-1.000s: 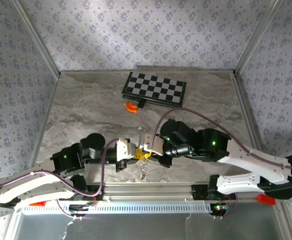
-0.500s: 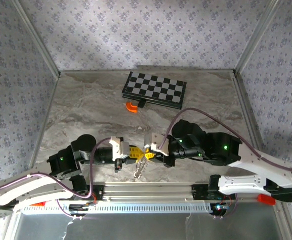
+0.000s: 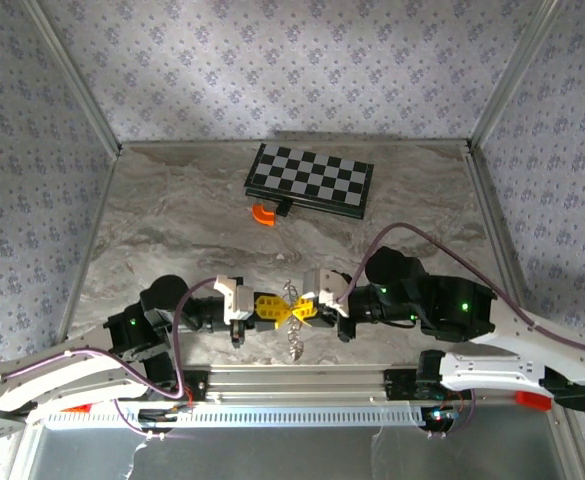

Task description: Put the keys on the keyring

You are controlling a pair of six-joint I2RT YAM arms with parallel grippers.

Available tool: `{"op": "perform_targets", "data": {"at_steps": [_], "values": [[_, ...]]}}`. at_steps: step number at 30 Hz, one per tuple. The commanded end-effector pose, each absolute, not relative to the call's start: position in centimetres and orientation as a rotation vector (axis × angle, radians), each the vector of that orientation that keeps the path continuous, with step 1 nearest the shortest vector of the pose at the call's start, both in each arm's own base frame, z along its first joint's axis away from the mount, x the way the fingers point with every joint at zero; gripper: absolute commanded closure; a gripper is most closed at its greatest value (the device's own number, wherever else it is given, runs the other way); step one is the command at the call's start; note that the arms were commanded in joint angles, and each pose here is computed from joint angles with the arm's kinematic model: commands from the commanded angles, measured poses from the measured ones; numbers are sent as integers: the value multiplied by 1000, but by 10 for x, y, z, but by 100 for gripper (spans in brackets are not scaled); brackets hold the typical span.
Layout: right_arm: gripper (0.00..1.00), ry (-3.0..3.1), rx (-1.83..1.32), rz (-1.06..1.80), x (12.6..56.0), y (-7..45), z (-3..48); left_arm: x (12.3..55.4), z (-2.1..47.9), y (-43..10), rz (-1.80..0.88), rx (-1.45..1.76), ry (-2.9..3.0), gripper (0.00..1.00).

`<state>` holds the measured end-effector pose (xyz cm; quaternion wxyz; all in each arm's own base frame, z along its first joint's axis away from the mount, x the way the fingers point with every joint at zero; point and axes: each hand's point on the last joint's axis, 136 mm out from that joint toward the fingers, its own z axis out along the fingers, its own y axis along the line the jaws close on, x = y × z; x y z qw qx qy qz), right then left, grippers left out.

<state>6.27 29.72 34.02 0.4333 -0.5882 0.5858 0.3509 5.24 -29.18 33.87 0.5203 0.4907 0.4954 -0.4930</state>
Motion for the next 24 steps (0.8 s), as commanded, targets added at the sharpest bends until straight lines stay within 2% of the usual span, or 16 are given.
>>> {"op": "perform_targets", "data": {"at_steps": [1,3,6,8,14,24], "values": [[100,1437,-1395,866,71,297,353,42,372,-286,-1240,1133,1065,100],[100,1469,-1406,841,73,295,349,49,365,-286,-1184,1141,1127,100],[100,1529,-1461,736,82,295,335,61,349,-282,-1061,1177,1237,80],[100,1551,-1488,683,87,295,335,62,344,-278,-1027,1207,1261,74],[100,1566,-1569,637,87,306,327,66,337,-272,-951,1247,1306,74],[100,1560,-1616,700,78,315,326,78,326,-274,-814,1307,1330,80]]}}
